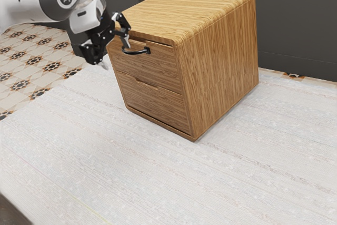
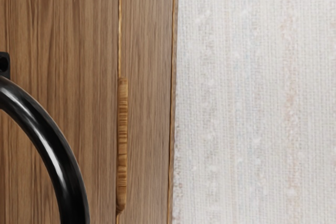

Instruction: Pull the drawer handle with one arm to open the drawer

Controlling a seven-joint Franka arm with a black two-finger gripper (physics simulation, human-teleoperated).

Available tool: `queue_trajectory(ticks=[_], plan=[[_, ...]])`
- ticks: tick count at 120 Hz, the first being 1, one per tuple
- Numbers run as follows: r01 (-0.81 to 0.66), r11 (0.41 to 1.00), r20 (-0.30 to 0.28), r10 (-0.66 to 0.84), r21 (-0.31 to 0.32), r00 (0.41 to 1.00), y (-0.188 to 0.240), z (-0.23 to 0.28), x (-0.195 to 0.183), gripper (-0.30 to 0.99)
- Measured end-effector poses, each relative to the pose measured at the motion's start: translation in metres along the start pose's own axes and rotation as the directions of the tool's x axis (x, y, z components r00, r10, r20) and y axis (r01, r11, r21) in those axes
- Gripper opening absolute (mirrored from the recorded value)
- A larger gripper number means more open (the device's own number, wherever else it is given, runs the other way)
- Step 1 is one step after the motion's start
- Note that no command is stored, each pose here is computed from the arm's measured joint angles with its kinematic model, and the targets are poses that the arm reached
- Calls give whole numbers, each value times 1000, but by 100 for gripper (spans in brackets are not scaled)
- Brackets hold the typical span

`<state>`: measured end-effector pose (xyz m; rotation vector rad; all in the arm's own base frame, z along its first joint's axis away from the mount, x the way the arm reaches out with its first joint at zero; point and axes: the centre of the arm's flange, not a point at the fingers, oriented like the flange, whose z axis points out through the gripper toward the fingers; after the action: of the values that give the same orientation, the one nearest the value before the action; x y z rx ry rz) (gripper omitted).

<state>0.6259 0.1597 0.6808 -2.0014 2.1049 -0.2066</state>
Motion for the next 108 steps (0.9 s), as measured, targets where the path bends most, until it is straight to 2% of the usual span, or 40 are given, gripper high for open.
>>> queue_trajectory(ticks=[28,83,108], plan=[[-16,1000,-4,16,-7,1000,-2,7,0,64],[-29,1000,-18,29,-1,999,-2,6,1,25],[-27,1000,-30,27,-11,999,1,5,1,17]])
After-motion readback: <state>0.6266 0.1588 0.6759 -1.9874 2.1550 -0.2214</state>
